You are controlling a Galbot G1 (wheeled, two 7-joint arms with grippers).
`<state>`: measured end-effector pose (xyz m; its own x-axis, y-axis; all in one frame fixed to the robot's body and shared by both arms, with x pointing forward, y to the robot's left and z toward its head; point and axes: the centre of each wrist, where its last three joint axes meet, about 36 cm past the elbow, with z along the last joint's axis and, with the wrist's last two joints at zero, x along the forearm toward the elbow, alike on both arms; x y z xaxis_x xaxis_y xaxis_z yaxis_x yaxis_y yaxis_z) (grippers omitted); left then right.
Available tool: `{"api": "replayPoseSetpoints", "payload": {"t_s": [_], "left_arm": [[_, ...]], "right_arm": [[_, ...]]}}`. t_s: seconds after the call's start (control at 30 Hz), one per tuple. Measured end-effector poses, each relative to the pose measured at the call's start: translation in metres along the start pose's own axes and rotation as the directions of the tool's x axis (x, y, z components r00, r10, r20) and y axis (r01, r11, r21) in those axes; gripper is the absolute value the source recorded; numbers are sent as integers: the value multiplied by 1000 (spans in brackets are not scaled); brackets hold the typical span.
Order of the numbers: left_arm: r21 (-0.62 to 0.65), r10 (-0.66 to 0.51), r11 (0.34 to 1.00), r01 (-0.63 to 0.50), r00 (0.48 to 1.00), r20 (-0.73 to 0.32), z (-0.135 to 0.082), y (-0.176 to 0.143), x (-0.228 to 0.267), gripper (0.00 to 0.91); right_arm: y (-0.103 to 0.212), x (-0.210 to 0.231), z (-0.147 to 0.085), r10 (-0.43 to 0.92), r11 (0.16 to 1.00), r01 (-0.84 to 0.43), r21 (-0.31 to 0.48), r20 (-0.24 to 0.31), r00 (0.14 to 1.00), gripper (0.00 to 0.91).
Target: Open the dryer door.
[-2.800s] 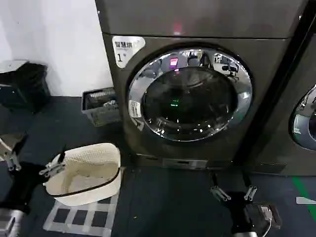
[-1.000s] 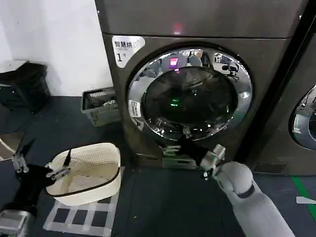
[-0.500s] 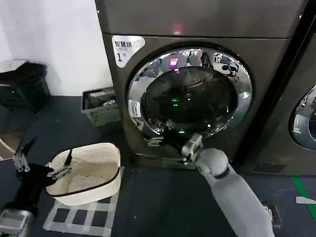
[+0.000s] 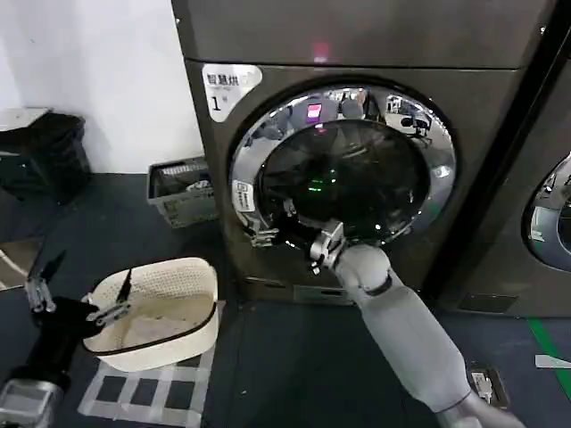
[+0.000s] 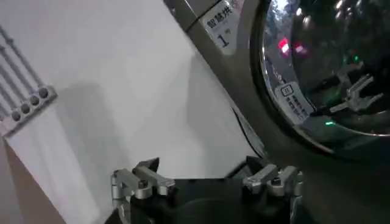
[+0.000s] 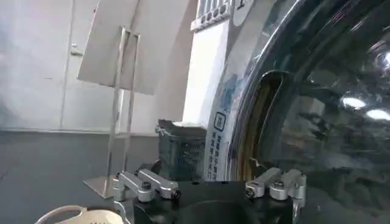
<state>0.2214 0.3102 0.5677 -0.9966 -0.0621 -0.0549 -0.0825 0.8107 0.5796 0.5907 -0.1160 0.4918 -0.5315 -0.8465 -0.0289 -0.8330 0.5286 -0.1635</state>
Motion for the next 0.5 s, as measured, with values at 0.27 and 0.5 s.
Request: {"api": "replayPoseSetpoints", "payload": {"t_s": [0.27,0.5], "left_arm": [[-6,7,1000,-7,1000,-1,0,0,0,907],[-4,15,1000,-15,1000,3,-1,-3,-1,907]], "right_arm": [[-3,-12,0,-21,1000,21,-21,-14,1000,907],[-5,-11,-2,-100,994,100,-35,-3,995,907]]}}
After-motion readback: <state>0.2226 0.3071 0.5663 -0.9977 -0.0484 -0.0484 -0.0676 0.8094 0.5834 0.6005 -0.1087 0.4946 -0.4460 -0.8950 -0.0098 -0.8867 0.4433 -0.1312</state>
